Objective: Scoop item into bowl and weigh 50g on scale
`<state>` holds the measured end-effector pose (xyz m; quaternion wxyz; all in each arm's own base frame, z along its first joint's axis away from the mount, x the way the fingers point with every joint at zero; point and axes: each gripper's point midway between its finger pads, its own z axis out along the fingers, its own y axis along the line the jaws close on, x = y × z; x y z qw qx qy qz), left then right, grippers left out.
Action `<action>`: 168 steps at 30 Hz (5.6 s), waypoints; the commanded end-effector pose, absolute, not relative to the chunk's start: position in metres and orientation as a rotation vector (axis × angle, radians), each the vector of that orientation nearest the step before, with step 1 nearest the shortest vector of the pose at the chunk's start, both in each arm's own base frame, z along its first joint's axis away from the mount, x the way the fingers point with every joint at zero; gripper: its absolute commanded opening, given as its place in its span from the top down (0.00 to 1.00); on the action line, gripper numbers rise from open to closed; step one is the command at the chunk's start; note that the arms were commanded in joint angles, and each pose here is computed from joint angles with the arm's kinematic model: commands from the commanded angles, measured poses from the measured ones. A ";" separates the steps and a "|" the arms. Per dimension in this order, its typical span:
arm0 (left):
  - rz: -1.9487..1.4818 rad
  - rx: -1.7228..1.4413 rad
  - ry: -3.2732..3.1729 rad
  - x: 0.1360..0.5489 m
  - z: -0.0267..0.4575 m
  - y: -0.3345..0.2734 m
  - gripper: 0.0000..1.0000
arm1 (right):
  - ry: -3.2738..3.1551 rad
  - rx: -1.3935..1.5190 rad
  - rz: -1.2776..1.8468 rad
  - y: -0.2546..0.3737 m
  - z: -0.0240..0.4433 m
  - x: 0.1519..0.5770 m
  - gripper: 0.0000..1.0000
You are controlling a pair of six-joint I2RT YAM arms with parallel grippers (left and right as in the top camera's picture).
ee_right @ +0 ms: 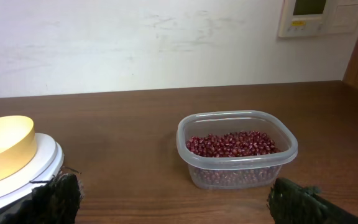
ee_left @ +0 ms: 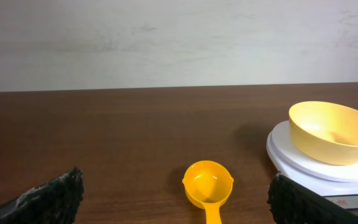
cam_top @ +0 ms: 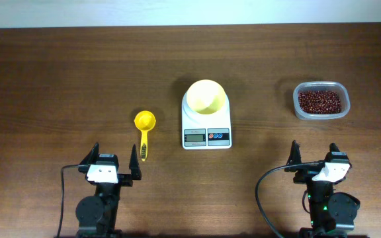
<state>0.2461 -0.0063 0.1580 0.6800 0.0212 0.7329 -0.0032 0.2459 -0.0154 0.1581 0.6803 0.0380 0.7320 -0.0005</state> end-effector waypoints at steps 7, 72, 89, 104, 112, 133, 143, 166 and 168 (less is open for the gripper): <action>-0.015 0.038 1.649 0.246 0.157 -0.006 0.01 | 1.643 0.090 -0.005 -0.016 0.157 0.246 0.01; -0.015 0.038 1.650 0.246 0.156 -0.006 0.01 | 1.643 0.090 -0.005 -0.016 0.157 0.246 0.01; -0.015 0.038 1.648 0.246 0.157 -0.006 0.01 | 1.643 0.090 -0.005 -0.016 0.157 0.246 0.01; -0.033 0.018 1.741 0.247 0.151 -0.006 0.01 | 1.643 0.090 -0.005 -0.016 0.157 0.246 0.01; -0.033 0.017 1.791 0.255 0.167 -0.005 0.01 | 1.643 0.090 -0.005 -0.016 0.157 0.246 0.01; -0.011 0.047 2.492 0.363 0.167 -0.004 0.01 | 1.643 0.090 -0.005 -0.016 0.157 0.246 0.01; -0.022 0.049 2.834 0.383 0.093 -0.004 0.01 | 1.643 0.090 -0.005 -0.016 0.157 0.246 0.01; -0.103 0.063 2.985 0.386 0.016 -0.014 0.02 | 1.643 0.090 -0.005 -0.016 0.157 0.246 0.01; -0.105 0.062 3.005 0.384 0.008 -0.014 0.01 | 1.643 0.090 -0.005 -0.016 0.157 0.246 0.01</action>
